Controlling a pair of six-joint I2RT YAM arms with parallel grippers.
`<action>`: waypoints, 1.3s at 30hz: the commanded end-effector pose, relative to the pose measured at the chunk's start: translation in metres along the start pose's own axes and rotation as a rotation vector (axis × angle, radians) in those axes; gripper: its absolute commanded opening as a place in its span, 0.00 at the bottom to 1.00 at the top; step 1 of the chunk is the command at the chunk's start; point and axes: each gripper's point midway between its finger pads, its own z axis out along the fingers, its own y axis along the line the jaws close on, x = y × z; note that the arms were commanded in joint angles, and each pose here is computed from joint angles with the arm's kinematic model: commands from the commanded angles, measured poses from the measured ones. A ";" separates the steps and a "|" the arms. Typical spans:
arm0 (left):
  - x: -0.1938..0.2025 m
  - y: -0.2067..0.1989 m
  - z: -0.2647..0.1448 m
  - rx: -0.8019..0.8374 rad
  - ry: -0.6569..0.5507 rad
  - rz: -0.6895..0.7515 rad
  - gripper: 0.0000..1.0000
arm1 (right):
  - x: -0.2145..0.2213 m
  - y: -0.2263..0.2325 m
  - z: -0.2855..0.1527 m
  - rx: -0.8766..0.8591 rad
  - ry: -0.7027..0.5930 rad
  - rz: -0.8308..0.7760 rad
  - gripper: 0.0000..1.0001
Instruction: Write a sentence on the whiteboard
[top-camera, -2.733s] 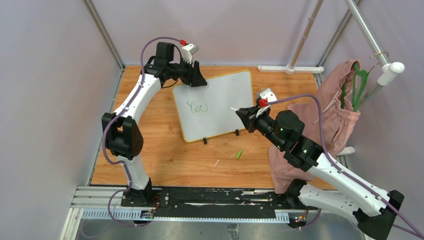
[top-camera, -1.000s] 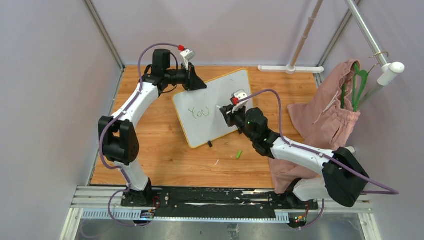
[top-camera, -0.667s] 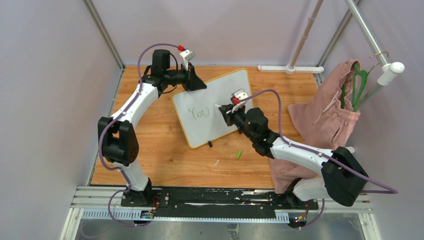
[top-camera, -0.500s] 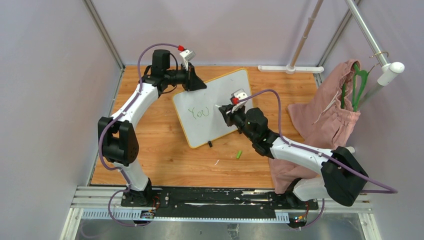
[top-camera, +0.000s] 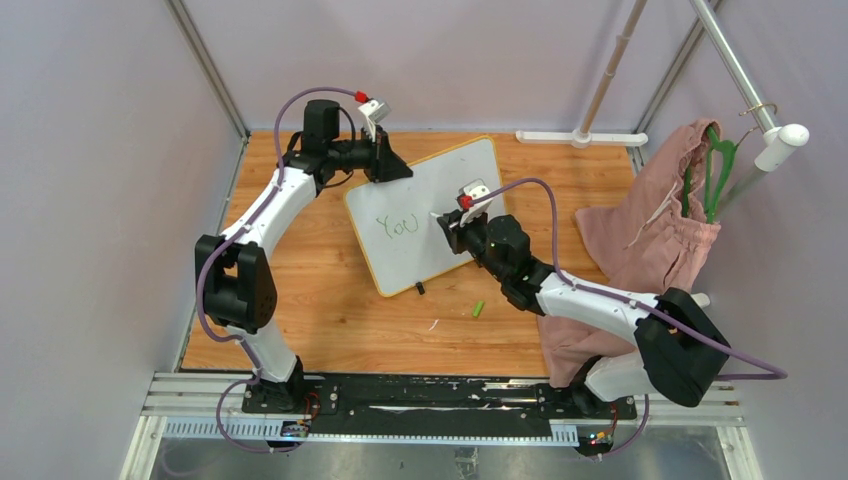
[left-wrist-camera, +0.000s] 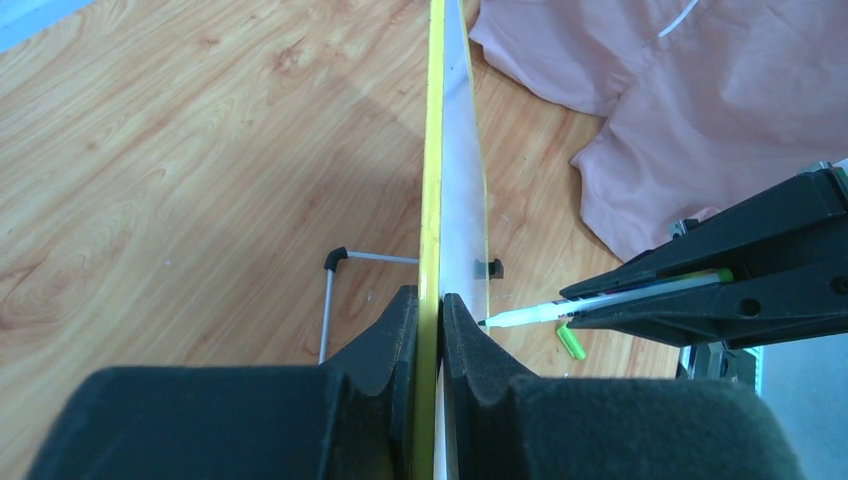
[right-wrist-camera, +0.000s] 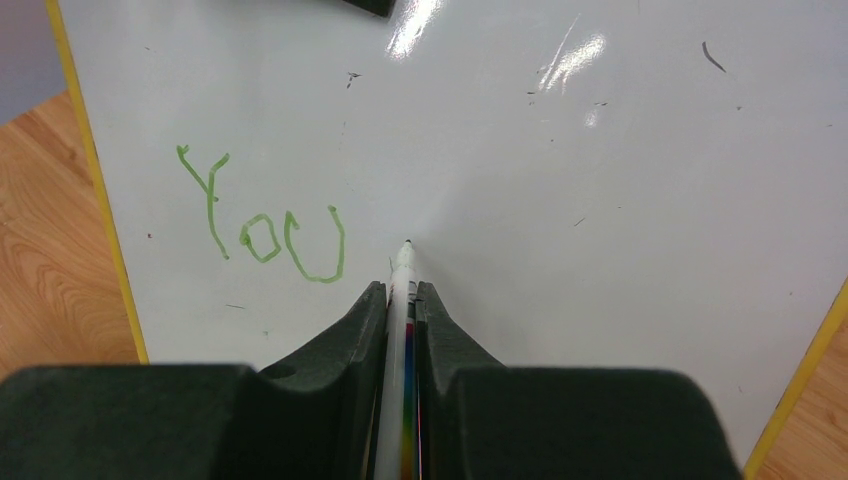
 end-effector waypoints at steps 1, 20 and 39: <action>0.009 0.001 0.002 -0.017 0.012 0.034 0.00 | -0.021 -0.010 0.006 0.045 -0.053 0.018 0.00; 0.008 -0.001 0.001 -0.016 0.007 0.034 0.00 | -0.027 -0.010 0.015 0.038 -0.065 0.025 0.00; 0.007 -0.002 -0.001 -0.026 0.001 0.037 0.00 | 0.003 0.010 0.003 -0.061 0.031 0.025 0.00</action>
